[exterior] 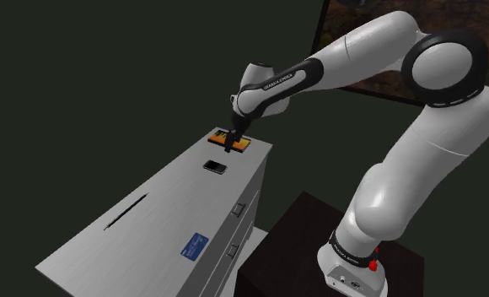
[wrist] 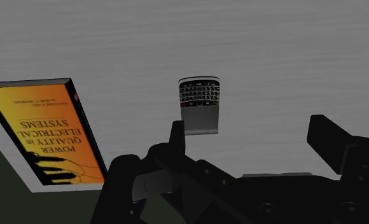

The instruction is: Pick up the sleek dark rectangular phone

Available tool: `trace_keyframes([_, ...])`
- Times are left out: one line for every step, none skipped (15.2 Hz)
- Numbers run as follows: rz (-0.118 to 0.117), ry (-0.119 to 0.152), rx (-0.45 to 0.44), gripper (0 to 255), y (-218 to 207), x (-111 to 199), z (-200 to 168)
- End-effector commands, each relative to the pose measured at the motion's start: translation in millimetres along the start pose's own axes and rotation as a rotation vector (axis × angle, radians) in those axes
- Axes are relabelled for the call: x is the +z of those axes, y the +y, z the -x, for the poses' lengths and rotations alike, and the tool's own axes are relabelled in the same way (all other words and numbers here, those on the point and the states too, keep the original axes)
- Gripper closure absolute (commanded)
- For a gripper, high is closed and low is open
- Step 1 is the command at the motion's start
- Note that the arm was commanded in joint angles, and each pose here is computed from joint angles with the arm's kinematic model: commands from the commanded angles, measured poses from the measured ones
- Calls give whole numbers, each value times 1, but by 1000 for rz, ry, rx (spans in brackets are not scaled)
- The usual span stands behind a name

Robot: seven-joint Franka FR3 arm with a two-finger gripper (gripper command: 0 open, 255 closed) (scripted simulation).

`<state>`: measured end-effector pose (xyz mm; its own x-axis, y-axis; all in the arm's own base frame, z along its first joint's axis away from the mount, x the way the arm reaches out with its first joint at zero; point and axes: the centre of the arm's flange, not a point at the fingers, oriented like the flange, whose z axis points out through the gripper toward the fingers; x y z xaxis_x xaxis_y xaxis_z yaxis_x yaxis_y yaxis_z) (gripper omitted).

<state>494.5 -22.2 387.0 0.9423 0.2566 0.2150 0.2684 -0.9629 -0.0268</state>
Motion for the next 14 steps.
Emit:
trace_keyframes([2, 0, -25, 0, 6, 27, -11])
trace_keyframes([2, -1, -37, 0, 9, 39, -17])
trace_keyframes([2, -1, -49, 0, 11, 51, -22])
trace_keyframes([2, -2, -61, 0, 14, 63, -27])
trace_keyframes([2, -2, -73, 0, 16, 75, -33])
trace_keyframes([2, -2, -85, 0, 18, 86, -38])
trace_keyframes([2, -3, -97, 0, 20, 98, -44])
trace_keyframes([2, -3, -109, 0, 23, 110, -49])
trace_keyframes([2, -4, -121, 0, 25, 122, -55])
trace_keyframes([2, -4, -132, 0, 27, 134, -60])
trace_keyframes([3, -4, -138, 0, 28, 139, -63])
trace_keyframes([3, -4, -138, 0, 28, 144, -61])
trace_keyframes([3, -4, -138, 0, 28, 149, -60])
trace_keyframes([3, -4, -138, 0, 28, 155, -59])
